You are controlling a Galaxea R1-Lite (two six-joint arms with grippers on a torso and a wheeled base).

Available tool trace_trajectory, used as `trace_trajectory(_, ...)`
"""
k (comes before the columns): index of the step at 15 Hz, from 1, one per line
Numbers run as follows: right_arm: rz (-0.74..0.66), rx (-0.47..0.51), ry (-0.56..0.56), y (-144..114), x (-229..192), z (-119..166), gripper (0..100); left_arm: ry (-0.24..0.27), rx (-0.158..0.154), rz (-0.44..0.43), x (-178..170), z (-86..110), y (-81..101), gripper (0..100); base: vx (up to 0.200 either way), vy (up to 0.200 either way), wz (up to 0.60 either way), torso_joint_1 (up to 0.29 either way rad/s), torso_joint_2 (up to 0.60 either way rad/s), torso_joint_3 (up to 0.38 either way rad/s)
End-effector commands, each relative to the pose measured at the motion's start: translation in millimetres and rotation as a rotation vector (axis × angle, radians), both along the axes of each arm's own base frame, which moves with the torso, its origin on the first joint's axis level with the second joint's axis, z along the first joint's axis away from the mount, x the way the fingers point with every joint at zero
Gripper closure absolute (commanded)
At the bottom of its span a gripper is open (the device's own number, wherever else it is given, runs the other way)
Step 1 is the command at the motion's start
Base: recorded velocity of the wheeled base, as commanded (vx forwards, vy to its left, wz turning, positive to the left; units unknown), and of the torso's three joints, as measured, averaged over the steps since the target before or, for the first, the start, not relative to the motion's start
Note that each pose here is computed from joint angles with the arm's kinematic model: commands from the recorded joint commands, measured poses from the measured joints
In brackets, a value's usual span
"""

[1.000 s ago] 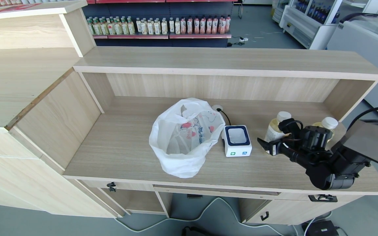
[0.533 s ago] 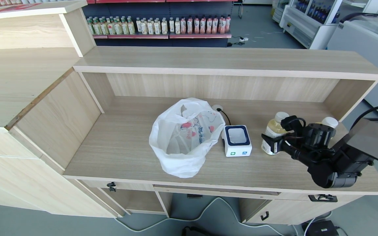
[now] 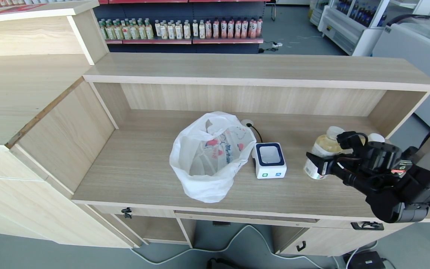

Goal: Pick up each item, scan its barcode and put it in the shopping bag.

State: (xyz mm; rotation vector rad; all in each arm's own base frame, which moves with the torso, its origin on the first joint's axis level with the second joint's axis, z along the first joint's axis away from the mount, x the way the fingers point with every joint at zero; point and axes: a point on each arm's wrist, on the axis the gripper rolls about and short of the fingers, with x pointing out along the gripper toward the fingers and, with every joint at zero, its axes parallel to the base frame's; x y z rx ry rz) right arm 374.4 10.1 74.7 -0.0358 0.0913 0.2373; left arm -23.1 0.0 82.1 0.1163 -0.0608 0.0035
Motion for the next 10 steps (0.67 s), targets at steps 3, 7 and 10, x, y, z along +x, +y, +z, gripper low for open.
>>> trace_trajectory(3, 0.207, 0.442, 0.028, 8, -96, 130, 100, -0.001, 0.0, 0.0, 0, 0.0, 0.0, 0, 0.0, 0.0, 0.0, 0.0, 0.0, 0.0)
trace_trajectory(7, 0.632, 0.711, 0.121, 16, -170, 184, 100, -0.001, 0.0, 0.0, 0, 0.0, 0.0, 0, 0.0, 0.0, 0.0, 0.0, 0.0, 0.0)
trace_trajectory(10, 0.835, 0.693, 0.173, 23, -200, 198, 100, -0.001, 0.0, 0.0, 0, 0.0, 0.0, 0, 0.0, 0.0, 0.0, 0.0, 0.0, 0.0)
